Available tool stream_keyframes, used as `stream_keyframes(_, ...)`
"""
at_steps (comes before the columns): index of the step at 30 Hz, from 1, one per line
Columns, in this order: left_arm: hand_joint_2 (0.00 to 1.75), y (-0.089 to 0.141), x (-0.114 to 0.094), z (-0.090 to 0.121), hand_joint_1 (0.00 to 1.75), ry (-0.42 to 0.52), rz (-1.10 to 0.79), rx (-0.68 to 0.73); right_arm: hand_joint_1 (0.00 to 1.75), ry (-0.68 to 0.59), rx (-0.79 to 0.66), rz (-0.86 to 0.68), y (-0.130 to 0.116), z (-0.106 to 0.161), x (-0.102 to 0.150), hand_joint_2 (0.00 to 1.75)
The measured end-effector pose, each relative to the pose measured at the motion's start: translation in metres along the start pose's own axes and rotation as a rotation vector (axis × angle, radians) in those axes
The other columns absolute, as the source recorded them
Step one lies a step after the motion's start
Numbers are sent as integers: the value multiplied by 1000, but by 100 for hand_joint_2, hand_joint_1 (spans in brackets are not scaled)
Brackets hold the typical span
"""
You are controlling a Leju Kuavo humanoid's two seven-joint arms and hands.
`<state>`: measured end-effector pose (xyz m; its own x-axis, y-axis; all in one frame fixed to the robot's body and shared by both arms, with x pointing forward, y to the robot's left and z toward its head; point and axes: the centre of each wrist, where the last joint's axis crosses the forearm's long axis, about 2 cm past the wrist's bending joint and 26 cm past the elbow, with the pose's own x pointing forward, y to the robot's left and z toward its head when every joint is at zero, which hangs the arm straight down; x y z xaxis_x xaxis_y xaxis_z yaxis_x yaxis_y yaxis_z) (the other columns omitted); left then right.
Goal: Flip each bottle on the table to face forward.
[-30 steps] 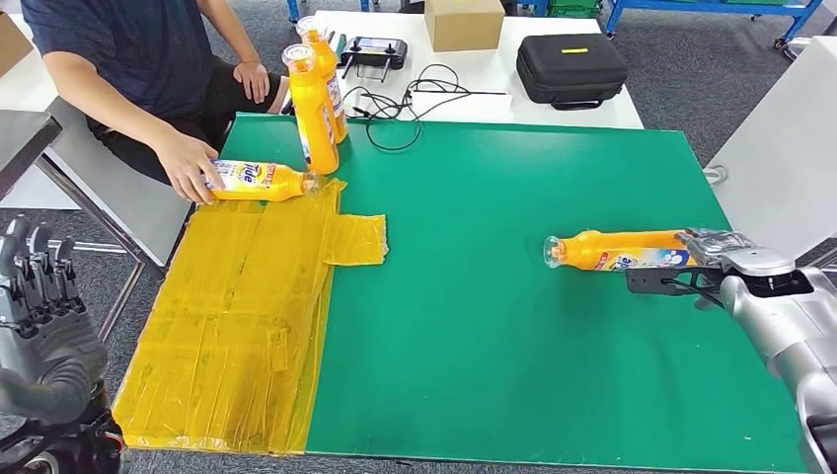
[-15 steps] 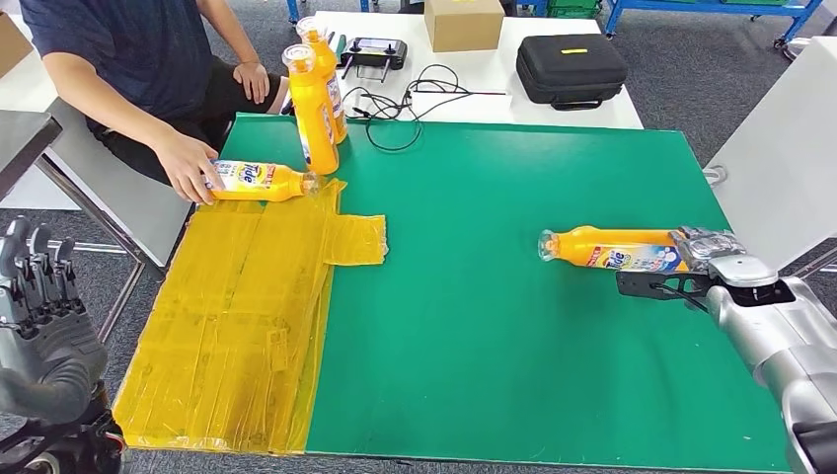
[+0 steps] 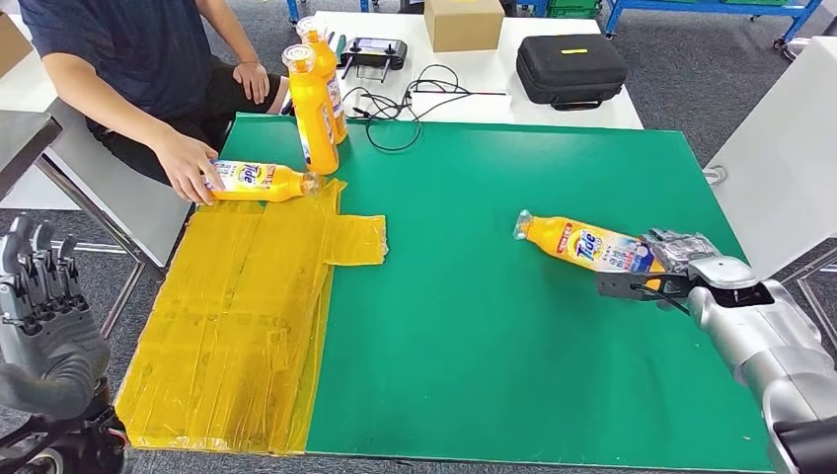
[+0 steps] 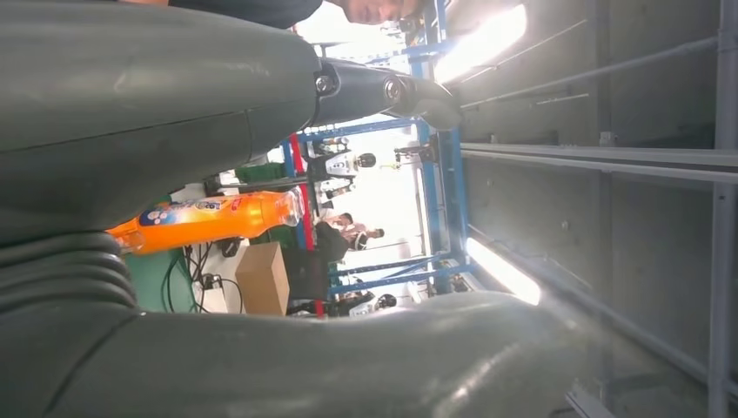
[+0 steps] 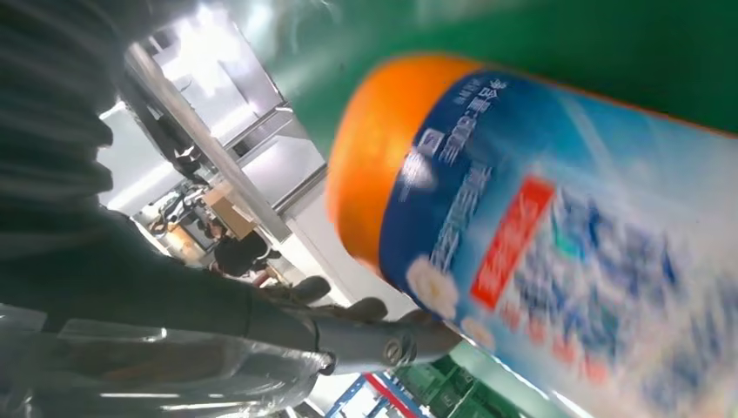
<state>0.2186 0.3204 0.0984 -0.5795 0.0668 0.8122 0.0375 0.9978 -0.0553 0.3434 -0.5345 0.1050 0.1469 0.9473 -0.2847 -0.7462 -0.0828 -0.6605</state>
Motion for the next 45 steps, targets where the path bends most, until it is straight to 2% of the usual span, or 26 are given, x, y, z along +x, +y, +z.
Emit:
stream_keyframes(3,0,0,0,0,0,0,1,-1,0,-44,-6,-11,3,-1,4,175)
stream_keyframes(6,0,-2,-1,-2,0,0,7,-9,0,-161,-53,-63,1,-2,15,175)
stream_keyframes(9,0,-3,-3,-5,0,-2,10,-21,0,-284,-127,-101,-10,-3,29,175)
stream_keyframes(12,0,-5,-4,-6,0,-2,13,-28,0,-377,-212,-149,-31,0,34,175)
stream_keyframes(18,0,-5,-4,-3,0,6,16,-26,0,-433,-366,-233,-83,12,12,175)
stream_keyframes(23,0,-4,-3,-1,0,8,23,-32,0,-410,-418,-286,-97,19,-4,175)
stream_keyframes(29,0,-4,-3,-1,0,8,24,-36,0,-420,-408,-360,-82,16,-10,175)
stream_keyframes(33,0,-3,-2,2,0,13,11,-32,0,-501,-440,-574,-70,13,-6,175)
stream_keyframes(35,0,-3,-1,6,0,20,-4,-29,0,-533,-481,-714,-59,9,6,175)
stream_keyframes(38,0,-5,0,11,0,31,-17,-26,0,-510,-528,-812,-32,4,40,175)
stream_keyframes(42,0,-7,0,13,0,36,-26,-18,0,-455,-520,-800,10,7,79,175)
stream_keyframes(45,0,-7,0,13,0,34,-23,-12,0,-425,-525,-761,24,13,96,175)
